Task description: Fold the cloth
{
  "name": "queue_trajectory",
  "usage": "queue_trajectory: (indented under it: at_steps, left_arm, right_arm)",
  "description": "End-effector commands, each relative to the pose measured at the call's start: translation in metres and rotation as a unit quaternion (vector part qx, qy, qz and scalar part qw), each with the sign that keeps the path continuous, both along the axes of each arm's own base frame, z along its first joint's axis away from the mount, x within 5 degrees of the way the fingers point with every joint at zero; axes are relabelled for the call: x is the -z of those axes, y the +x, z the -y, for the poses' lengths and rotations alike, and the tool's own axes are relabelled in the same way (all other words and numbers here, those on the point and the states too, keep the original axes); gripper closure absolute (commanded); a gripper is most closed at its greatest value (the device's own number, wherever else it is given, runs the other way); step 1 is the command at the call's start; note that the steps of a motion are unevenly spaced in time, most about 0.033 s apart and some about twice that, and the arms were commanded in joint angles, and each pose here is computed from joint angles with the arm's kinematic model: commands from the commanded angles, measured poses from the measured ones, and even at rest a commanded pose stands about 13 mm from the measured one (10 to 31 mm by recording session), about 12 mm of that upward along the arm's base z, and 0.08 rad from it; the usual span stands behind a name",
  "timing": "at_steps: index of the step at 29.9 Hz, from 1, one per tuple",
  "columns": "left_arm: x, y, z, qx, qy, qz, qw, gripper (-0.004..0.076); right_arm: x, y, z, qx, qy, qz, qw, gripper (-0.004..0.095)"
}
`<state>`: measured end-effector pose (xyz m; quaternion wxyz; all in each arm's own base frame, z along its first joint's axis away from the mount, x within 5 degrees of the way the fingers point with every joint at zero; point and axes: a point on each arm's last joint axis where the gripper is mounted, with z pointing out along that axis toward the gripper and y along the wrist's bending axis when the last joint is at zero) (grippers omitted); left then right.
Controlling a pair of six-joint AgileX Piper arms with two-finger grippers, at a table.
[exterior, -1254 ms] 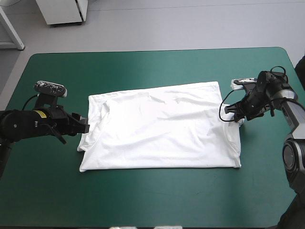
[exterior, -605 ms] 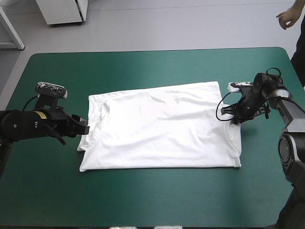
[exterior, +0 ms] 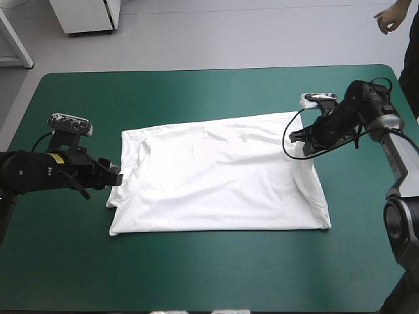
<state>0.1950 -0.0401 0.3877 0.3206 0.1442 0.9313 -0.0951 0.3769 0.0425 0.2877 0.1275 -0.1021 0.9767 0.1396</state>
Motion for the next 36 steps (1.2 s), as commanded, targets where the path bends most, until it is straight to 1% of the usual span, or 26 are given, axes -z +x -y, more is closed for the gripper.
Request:
queue_trajectory:
  at_steps: [1, 5, 11, 16, 19, 21, 24, 27, 29, 31, 34, 36]
  left_arm:
    - [-0.015, -0.002, 0.001, -0.002, -0.015, 0.042, 0.999, 0.0321]
    - [-0.015, -0.002, 0.001, -0.002, -0.015, 0.041, 0.999, 0.0321]
    - [-0.014, -0.004, 0.001, 0.002, -0.013, 0.028, 1.0, 0.0322]
    - [-0.014, -0.004, 0.001, 0.001, -0.011, 0.028, 1.0, 0.0322]
    - [-0.013, -0.004, 0.001, 0.002, -0.009, 0.025, 1.0, 0.0322]
    - [-0.012, -0.005, 0.001, 0.003, -0.006, 0.019, 1.0, 0.0322]
    - [-0.01, -0.007, -0.003, -0.001, 0.019, 0.004, 1.0, 0.0322]
    - [-0.01, -0.015, -0.011, -0.019, 0.051, -0.01, 0.998, 0.0322]
    - [-0.012, -0.02, -0.015, -0.037, 0.067, -0.008, 0.997, 0.0322]
    - [-0.016, -0.03, -0.018, -0.046, 0.087, -0.002, 0.995, 0.0322]
    - [-0.019, -0.042, -0.022, -0.061, 0.126, 0.002, 0.99, 0.0322]
    - [-0.021, -0.047, -0.022, -0.063, 0.134, 0.011, 0.989, 0.0322]
  right_arm:
    - [-0.022, -0.006, -0.026, -0.037, 0.013, 0.044, 0.998, 0.0921]
    - [-0.004, 0.001, -0.049, -0.061, 0.009, 0.035, 0.997, 0.0921]
    - [0.029, 0.015, -0.057, -0.092, -0.002, 0.014, 0.996, 0.0921]
    - [0.029, 0.016, -0.056, -0.117, -0.014, 0.016, 0.993, 0.09]
    - [0.022, 0.015, -0.056, -0.125, -0.012, 0.011, 0.992, 0.0816]
    - [0.015, 0.015, -0.056, -0.128, -0.011, 0.013, 0.992, 0.0725]
    - [-0.003, 0.01, -0.054, -0.13, -0.015, 0.031, 0.991, 0.057]
    - [-0.023, 0.0, -0.049, -0.126, -0.034, 0.049, 0.99, 0.0455]
    - [-0.038, -0.008, -0.042, -0.107, -0.058, 0.062, 0.991, 0.0426]
    - [-0.055, -0.02, -0.032, -0.087, -0.077, 0.08, 0.99, 0.0425]
    - [-0.077, -0.042, -0.019, -0.058, -0.088, 0.101, 0.989, 0.0425]
    - [-0.089, -0.061, -0.012, -0.049, -0.099, 0.117, 0.987, 0.0425]
